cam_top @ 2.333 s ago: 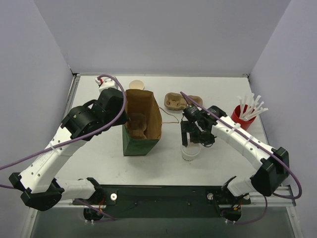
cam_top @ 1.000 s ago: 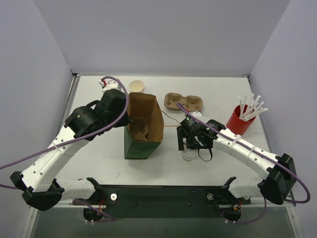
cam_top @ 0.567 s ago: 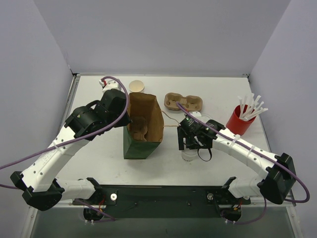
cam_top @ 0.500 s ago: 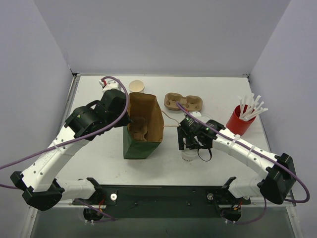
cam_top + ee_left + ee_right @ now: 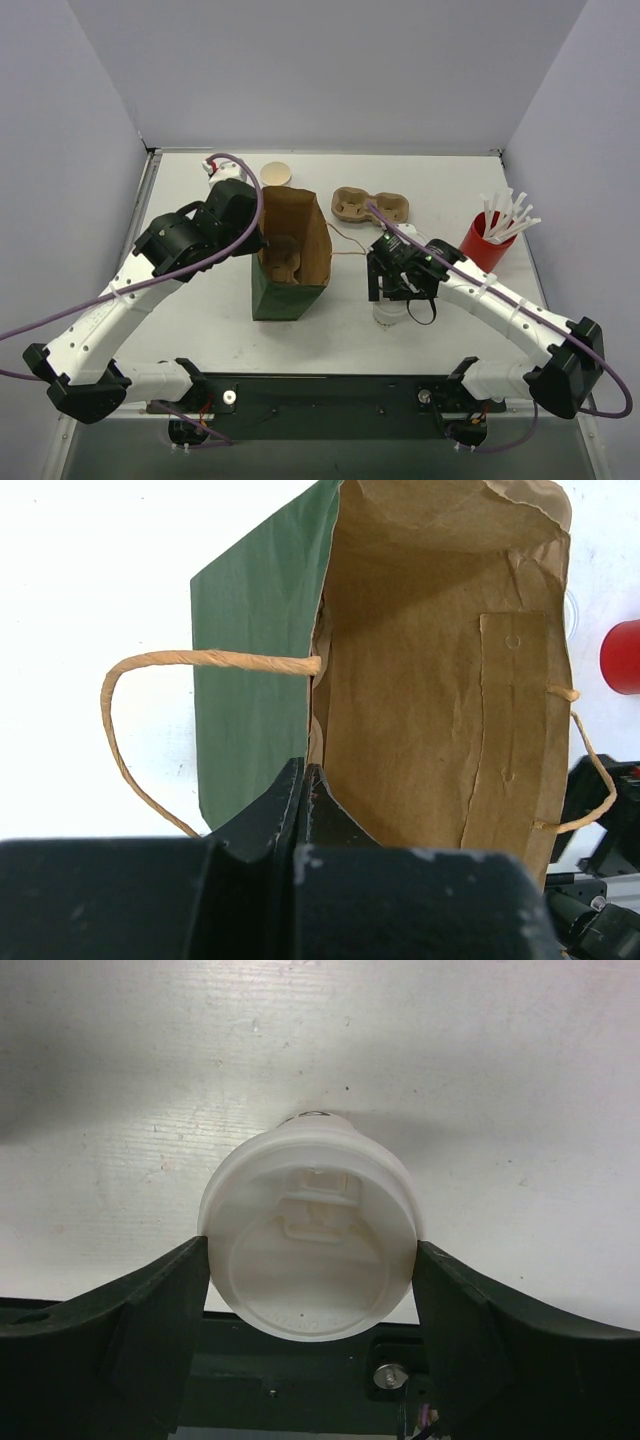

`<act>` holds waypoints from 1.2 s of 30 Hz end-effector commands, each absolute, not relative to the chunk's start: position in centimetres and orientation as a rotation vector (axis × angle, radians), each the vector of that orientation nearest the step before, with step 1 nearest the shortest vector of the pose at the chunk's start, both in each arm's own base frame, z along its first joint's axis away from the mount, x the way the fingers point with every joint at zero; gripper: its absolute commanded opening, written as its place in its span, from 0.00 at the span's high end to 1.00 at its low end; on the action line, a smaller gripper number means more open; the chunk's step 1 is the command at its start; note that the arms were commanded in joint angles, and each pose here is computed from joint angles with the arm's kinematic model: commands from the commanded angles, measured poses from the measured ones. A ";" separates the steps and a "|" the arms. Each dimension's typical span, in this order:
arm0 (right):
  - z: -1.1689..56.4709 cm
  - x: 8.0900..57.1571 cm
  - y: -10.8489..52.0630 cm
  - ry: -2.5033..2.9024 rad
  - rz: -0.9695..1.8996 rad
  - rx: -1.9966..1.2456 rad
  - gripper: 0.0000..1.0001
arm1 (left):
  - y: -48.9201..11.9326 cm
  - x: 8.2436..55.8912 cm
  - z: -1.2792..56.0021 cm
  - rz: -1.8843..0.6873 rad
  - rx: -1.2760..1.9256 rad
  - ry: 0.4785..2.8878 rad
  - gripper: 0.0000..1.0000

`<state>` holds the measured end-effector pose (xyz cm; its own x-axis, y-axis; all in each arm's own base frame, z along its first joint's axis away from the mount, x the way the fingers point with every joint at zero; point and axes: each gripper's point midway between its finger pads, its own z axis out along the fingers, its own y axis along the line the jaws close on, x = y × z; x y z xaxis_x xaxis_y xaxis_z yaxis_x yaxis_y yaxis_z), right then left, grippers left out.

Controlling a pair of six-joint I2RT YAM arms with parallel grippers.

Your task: Pack the takeout coffee

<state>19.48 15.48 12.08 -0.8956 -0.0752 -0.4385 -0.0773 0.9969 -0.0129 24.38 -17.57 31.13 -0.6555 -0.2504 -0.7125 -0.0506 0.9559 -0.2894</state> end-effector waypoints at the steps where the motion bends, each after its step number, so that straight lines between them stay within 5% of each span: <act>1: 16.0 19.5 13.3 2.639 0.018 -0.009 0.38 | -18.0 25.4 32.4 -0.339 -0.234 2.218 1.00; 20: 31.2 20.8 13.4 2.360 0.276 0.083 0.41 | -17.8 29.4 33.0 0.089 0.126 2.244 1.00; 36: 38.1 23.8 18.6 2.204 0.572 0.112 0.42 | -23.5 29.7 31.8 0.035 0.169 2.285 1.00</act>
